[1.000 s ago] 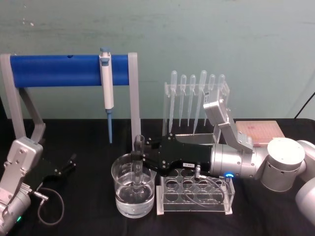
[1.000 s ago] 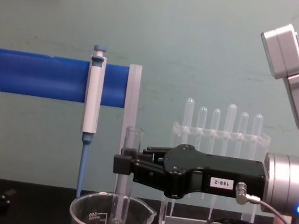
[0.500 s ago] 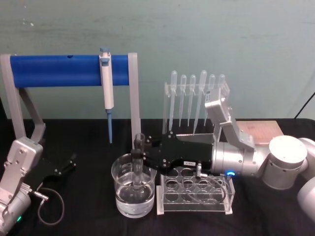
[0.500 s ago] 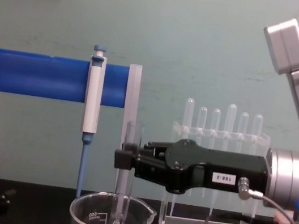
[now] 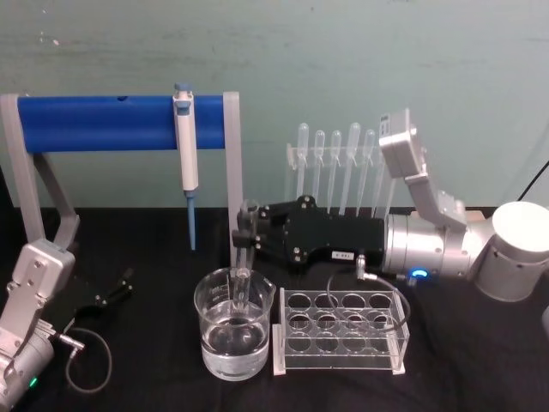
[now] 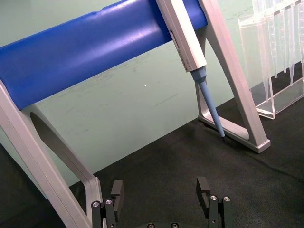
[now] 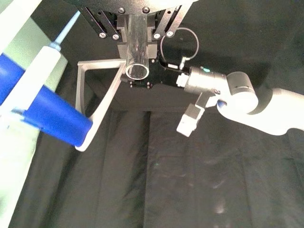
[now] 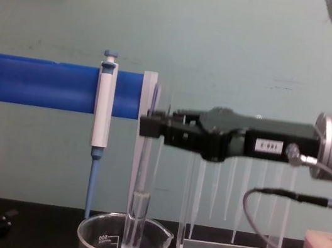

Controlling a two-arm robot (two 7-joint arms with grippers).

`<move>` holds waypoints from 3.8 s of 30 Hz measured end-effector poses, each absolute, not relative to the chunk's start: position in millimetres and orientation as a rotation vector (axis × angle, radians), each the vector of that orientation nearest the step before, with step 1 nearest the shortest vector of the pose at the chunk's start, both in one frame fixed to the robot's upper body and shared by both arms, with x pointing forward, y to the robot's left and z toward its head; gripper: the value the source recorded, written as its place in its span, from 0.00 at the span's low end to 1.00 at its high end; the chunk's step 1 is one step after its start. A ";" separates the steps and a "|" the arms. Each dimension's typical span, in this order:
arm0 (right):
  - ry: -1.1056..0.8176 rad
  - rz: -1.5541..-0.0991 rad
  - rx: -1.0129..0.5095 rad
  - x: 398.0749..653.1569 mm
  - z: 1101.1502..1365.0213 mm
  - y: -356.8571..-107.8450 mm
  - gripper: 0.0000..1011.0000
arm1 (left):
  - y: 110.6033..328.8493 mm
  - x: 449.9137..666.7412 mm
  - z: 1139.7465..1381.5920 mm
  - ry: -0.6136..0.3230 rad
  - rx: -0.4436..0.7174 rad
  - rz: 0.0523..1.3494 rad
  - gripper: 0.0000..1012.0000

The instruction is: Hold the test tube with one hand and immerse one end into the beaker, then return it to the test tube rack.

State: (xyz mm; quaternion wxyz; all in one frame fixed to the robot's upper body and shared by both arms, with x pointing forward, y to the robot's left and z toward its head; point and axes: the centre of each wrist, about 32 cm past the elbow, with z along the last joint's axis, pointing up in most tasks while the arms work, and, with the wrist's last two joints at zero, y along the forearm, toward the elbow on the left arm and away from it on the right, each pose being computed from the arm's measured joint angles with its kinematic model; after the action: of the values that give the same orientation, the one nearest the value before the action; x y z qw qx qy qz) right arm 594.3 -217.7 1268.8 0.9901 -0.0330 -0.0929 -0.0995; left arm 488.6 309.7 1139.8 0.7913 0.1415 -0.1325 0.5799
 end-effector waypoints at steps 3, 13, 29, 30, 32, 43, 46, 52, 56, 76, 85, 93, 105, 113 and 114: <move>-0.196 -0.195 -0.066 593.9 1280.2 -219.1 0.22 | 309.7 488.6 1139.7 -0.285 0.305 1.248 0.99; -0.220 -0.186 -0.063 589.8 1317.5 -228.4 0.22 | 309.7 488.6 1139.8 -0.285 0.304 1.248 0.99; -0.200 -0.250 -0.081 563.2 1322.6 -268.6 0.22 | 309.7 488.6 1139.8 -0.285 0.304 1.248 0.99; -0.199 -0.252 -0.083 561.9 1321.8 -270.5 0.22 | 309.7 488.6 1139.8 -0.285 0.305 1.248 0.99; -0.197 -0.260 -0.087 559.5 1320.2 -274.8 0.22 | 309.7 488.6 1139.8 -0.285 0.304 1.248 0.99; -0.177 -0.312 -0.094 539.8 1301.2 -299.6 0.22 | 309.7 488.6 1139.8 -0.285 0.304 1.248 0.99; -0.178 -0.324 -0.091 536.8 1295.5 -303.1 0.22 | 309.7 488.6 1139.8 -0.285 0.304 1.248 0.99; -0.185 -0.342 -0.086 536.7 1287.0 -305.6 0.22 | 309.6 488.6 1139.8 -0.285 0.304 1.248 0.99; -0.190 -0.354 -0.095 539.5 1282.2 -307.2 0.22 | 309.7 488.6 1139.8 -0.285 0.305 1.248 0.99; -0.175 -0.378 -0.095 542.2 1263.6 -310.0 0.22 | 309.7 488.6 1139.8 -0.285 0.305 1.248 0.99; -0.162 -0.379 -0.093 543.2 1251.8 -309.3 0.22 | 309.7 488.6 1139.8 -0.285 0.304 1.248 0.99; -0.154 -0.384 -0.101 544.1 1243.1 -310.9 0.22 | 309.7 488.6 1139.8 -0.285 0.304 1.248 0.99; -0.150 -0.387 -0.107 542.3 1227.5 -310.5 0.22 | 309.7 488.6 1139.8 -0.285 0.304 1.248 0.99; -0.161 -0.384 -0.098 542.2 1220.2 -309.3 0.22 | 309.7 488.6 1139.8 -0.285 0.304 1.248 0.99; -0.161 -0.385 -0.099 542.5 1219.0 -309.5 0.22 | 309.7 488.6 1139.8 -0.285 0.305 1.248 0.99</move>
State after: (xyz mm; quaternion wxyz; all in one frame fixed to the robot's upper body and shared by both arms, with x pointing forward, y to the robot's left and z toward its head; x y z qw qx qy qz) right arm 542.5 -309.5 1219.0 0.9771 -0.0493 -0.0797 -0.1911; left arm 488.6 309.7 1139.8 0.7913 0.1415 -0.1325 0.5799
